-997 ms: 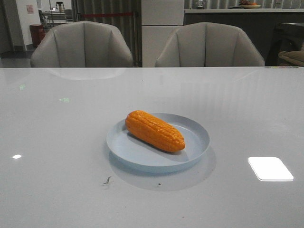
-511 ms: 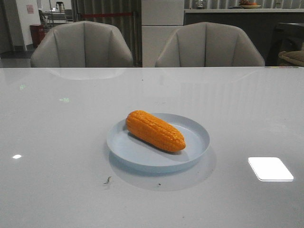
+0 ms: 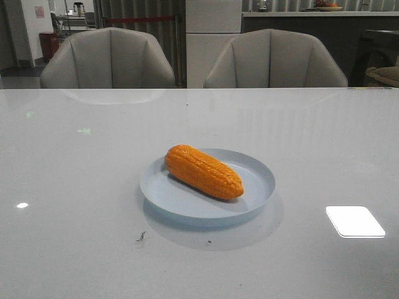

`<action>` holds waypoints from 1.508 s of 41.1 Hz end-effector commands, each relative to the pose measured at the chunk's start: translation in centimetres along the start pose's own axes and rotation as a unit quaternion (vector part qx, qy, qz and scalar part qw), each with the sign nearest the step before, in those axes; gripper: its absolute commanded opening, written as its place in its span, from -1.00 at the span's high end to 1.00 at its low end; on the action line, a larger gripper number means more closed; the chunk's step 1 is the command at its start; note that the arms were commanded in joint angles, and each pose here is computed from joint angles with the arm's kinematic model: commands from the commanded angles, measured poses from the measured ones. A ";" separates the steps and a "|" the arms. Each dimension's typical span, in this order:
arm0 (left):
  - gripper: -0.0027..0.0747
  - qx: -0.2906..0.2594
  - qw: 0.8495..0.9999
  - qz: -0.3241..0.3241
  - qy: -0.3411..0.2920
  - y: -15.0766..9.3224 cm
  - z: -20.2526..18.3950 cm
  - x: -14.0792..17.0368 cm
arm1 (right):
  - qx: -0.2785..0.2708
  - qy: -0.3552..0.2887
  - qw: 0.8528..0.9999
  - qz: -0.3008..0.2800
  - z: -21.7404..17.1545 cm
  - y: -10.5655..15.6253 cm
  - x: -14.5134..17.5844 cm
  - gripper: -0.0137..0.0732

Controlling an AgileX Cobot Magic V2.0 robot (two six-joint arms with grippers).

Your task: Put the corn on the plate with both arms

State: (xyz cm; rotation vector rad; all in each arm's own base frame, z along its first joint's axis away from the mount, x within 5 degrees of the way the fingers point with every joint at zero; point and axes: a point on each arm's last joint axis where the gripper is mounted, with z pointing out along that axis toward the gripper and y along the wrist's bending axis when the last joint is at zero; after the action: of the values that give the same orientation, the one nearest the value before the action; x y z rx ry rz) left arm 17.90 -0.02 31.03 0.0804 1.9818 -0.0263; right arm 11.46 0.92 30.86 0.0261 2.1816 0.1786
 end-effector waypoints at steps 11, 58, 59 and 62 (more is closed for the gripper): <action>0.11 -0.010 0.999 -0.004 -0.050 0.1 -0.4 -1.6 | 0.000 -0.047 0.999 0.007 -0.6 0.1 -1.3 -0.75; 0.69 0.011 0.957 0.013 -0.290 -1.6 -7.8 11.3 | 0.000 -0.046 0.999 0.007 -0.6 0.1 -1.2 -0.75; 0.69 0.011 0.955 0.013 -0.298 -1.6 -7.9 11.7 | 0.000 -0.046 0.999 0.007 -0.6 0.1 -1.2 -0.75; 0.69 0.010 0.953 0.013 -0.304 -1.6 -7.7 13.4 | 0.000 -0.045 0.999 0.007 -0.6 0.1 -1.2 -0.75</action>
State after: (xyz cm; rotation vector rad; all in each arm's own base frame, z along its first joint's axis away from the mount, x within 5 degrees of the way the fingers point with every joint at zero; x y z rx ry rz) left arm 5.95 -0.54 21.41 0.1065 1.4847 -0.0295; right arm 11.45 0.91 30.85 0.0292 2.1838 0.1789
